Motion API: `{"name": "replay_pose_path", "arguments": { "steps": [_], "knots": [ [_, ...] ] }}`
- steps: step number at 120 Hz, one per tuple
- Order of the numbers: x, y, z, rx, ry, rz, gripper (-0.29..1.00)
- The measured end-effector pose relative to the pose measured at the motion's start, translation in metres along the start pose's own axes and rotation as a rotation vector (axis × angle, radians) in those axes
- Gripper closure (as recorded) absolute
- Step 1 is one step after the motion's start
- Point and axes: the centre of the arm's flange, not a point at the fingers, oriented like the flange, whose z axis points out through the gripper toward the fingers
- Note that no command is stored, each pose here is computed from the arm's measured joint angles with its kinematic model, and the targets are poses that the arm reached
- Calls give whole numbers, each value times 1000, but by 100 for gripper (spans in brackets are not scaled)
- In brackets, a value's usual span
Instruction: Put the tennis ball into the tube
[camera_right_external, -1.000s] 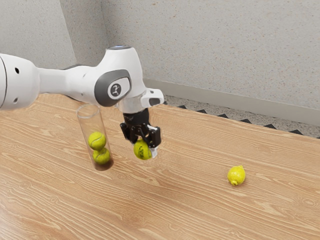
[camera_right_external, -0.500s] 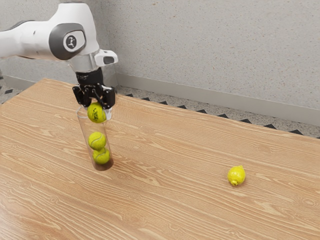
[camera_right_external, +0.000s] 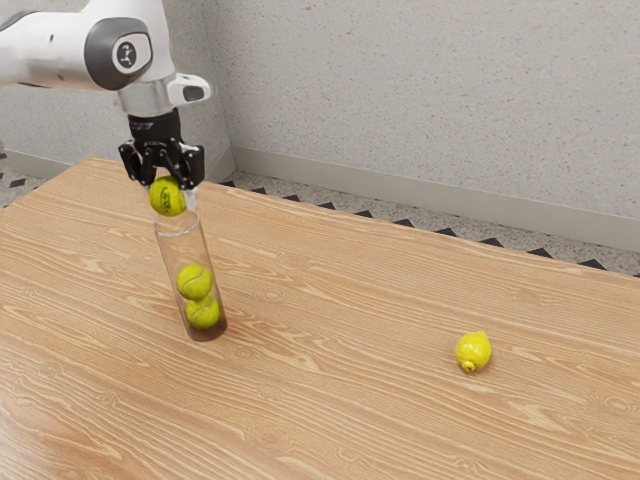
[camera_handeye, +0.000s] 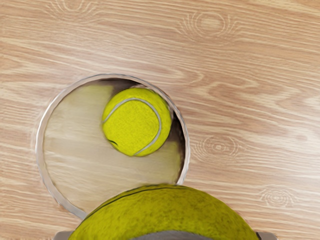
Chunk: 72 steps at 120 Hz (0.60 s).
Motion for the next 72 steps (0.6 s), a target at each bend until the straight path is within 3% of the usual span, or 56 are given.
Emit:
{"name": "replay_pose_path", "arguments": {
  "steps": [16,72],
  "knots": [
    [4,-24,8,11,-17,-39,34],
    [28,-18,27,43,-30,-35,35]
  ]
}}
